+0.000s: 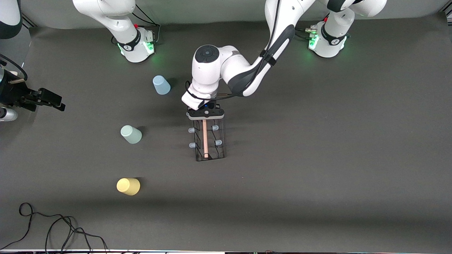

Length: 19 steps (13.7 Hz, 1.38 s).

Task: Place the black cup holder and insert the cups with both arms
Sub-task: 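Carry the black rack with the left gripper to the table's middle, then lower the rack, open the left gripper and lift away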

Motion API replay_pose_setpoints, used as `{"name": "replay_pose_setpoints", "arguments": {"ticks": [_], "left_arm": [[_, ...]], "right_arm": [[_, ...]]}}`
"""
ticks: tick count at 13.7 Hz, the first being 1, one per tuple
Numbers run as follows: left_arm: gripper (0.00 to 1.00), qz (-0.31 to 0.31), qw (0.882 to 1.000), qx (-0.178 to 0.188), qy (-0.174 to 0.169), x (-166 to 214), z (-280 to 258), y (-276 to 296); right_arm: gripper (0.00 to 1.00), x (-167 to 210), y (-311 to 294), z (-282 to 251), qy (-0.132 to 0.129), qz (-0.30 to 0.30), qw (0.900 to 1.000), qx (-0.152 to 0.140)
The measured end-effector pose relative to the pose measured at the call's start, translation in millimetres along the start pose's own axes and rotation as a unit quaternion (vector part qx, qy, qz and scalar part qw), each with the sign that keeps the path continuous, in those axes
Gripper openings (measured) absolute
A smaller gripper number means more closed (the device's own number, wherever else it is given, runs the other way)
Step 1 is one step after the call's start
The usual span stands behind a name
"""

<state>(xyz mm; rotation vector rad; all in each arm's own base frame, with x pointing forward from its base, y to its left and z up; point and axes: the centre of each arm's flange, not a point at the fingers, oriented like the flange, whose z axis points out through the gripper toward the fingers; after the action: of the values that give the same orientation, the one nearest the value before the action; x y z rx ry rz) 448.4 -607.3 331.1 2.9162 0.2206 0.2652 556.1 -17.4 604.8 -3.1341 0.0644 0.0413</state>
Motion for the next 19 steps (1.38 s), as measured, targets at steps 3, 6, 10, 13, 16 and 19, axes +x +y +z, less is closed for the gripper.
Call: {"name": "replay_pose_setpoints", "arguments": {"ticks": [3,6,10,13,16,19], "left_arm": [[0.08,0.005,1.0,-0.017,0.008,-6,-4,8],[0.08,0.016,1.0,-0.023,0.011,-19,1,15],[0.25,0.035,0.999,-0.026,0.026,-25,8,18],[0.57,0.051,0.998,-0.02,0.044,-24,8,18],[0.9,0.046,0.997,-0.02,0.051,-16,4,16],[0.99,0.021,0.997,-0.016,0.066,20,-28,8]], "right_arm": [[1.0,0,0,0,0.0,0.0,1.0,0.0],[1.0,0,1,0,0.0,0.001,1.0,0.0],[1.0,0,1,0,0.0,0.001,1.0,0.0],[1.0,0,0,1,-0.001,0.0,1.0,0.0],[1.0,0,-6,6,-0.005,-0.005,1.0,0.0],[1.0,-2,-16,13,-0.012,0.022,1.0,0.0]]}}
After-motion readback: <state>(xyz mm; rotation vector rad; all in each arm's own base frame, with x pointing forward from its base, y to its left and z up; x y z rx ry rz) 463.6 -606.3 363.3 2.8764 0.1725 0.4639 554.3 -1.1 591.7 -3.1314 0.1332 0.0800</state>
